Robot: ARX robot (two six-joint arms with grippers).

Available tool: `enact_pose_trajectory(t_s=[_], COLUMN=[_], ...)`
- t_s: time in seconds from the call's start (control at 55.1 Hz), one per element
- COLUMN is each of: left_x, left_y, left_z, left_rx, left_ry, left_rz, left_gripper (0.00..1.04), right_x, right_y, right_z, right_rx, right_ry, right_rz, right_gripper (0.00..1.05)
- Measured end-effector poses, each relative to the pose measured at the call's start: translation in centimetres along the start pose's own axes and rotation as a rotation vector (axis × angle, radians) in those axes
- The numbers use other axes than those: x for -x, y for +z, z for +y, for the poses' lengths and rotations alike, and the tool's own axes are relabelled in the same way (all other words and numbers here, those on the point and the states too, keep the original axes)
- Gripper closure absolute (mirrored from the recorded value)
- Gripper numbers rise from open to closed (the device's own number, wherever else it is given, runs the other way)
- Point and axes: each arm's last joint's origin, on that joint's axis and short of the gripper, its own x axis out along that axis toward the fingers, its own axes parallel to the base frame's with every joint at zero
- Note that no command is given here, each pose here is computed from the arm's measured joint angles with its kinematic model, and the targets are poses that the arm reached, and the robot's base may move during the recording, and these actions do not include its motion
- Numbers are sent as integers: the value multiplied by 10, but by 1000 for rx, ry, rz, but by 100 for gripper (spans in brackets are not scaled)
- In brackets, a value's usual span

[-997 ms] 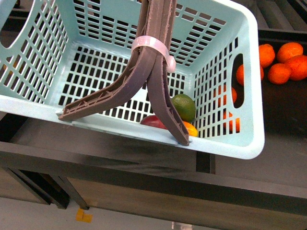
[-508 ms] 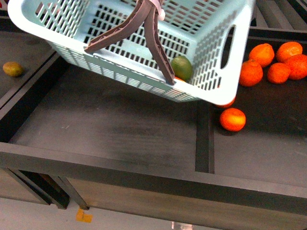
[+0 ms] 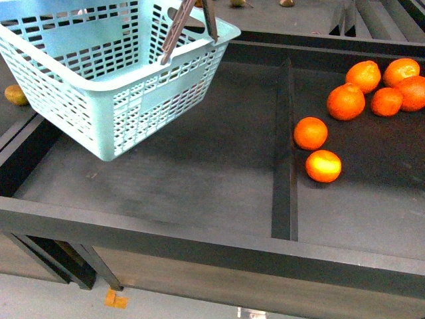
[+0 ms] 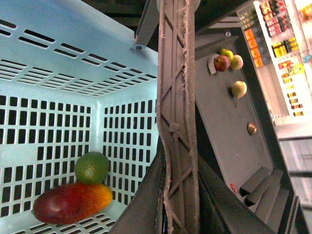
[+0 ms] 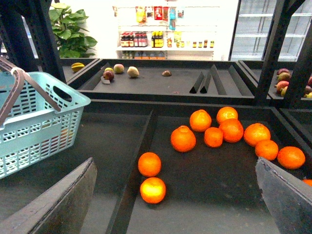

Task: Pick mango and avocado into basket

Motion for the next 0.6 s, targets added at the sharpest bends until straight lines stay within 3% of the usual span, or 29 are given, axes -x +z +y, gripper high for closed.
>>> enact_pose_trajectory(t_s=[0.272, 0.598], left_x=[-36, -57], left_y=[-7, -15], left_z=[21, 32], left_rx=[224, 383], left_ry=[97, 63], left_rz=[11, -12], left_gripper=[93, 93], right_x=[0, 0], right_y=[0, 0], right_z=[0, 0], right_rx=[0, 0], right_ry=[0, 0], right_rz=[0, 0], right_gripper=[8, 8])
